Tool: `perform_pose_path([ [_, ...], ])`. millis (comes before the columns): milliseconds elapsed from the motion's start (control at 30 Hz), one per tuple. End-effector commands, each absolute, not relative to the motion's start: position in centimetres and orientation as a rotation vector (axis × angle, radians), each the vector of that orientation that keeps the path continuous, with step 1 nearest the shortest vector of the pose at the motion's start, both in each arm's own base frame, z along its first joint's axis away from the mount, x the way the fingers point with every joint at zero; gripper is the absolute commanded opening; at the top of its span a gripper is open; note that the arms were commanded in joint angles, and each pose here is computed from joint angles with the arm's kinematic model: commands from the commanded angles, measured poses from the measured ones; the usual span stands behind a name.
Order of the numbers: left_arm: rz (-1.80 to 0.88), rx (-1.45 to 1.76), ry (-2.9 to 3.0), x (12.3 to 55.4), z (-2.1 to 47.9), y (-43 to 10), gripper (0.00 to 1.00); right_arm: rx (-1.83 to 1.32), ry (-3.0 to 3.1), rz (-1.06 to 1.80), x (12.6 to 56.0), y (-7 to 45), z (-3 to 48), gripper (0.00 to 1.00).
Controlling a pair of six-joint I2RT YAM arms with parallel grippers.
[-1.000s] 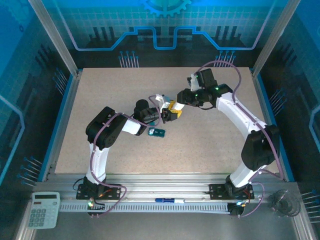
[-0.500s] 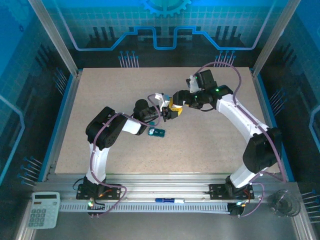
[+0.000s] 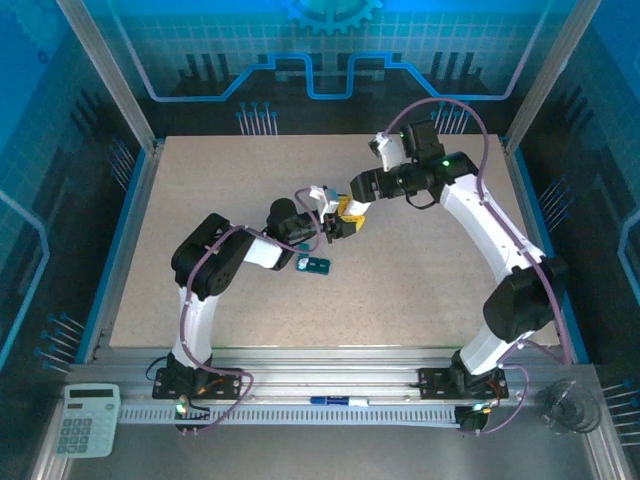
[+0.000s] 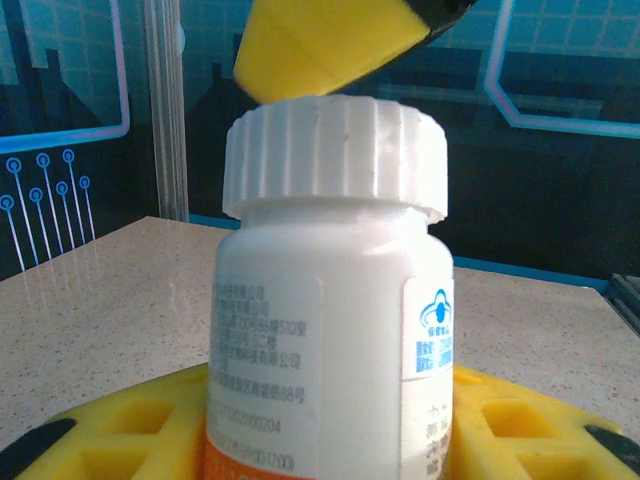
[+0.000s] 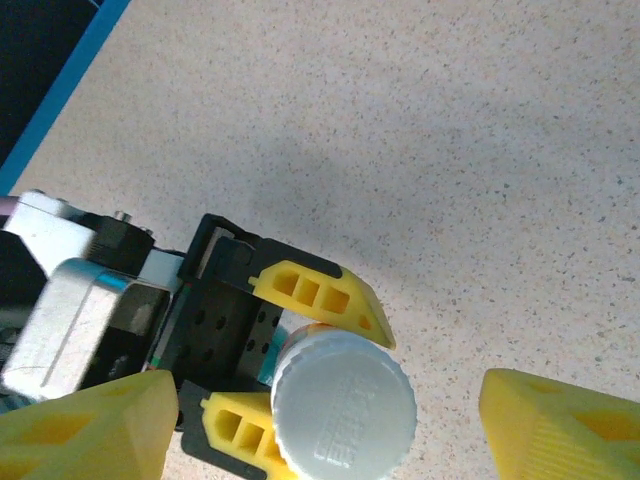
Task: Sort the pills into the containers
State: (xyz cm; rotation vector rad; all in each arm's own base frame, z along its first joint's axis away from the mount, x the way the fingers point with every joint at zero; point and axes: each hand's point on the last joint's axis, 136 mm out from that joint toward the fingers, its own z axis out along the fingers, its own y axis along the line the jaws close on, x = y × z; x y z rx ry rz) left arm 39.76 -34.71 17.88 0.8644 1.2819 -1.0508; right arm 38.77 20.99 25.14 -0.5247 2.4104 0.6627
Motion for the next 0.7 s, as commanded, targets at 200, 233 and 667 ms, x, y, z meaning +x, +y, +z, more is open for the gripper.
perform_pose_path([
  [200,-1.028,0.866,1.173,39.4,21.4,-34.8,0.00,-0.559,2.493,0.703,38.7,21.0,23.2,0.75],
  [233,-1.029,0.867,1.175,39.3,21.4,-34.8,0.00,-0.555,2.498,0.708,38.7,21.0,23.0,0.74],
  [667,-1.029,0.868,1.176,39.3,21.3,-34.8,0.00,-0.500,2.475,0.793,38.8,21.2,24.0,0.67],
])
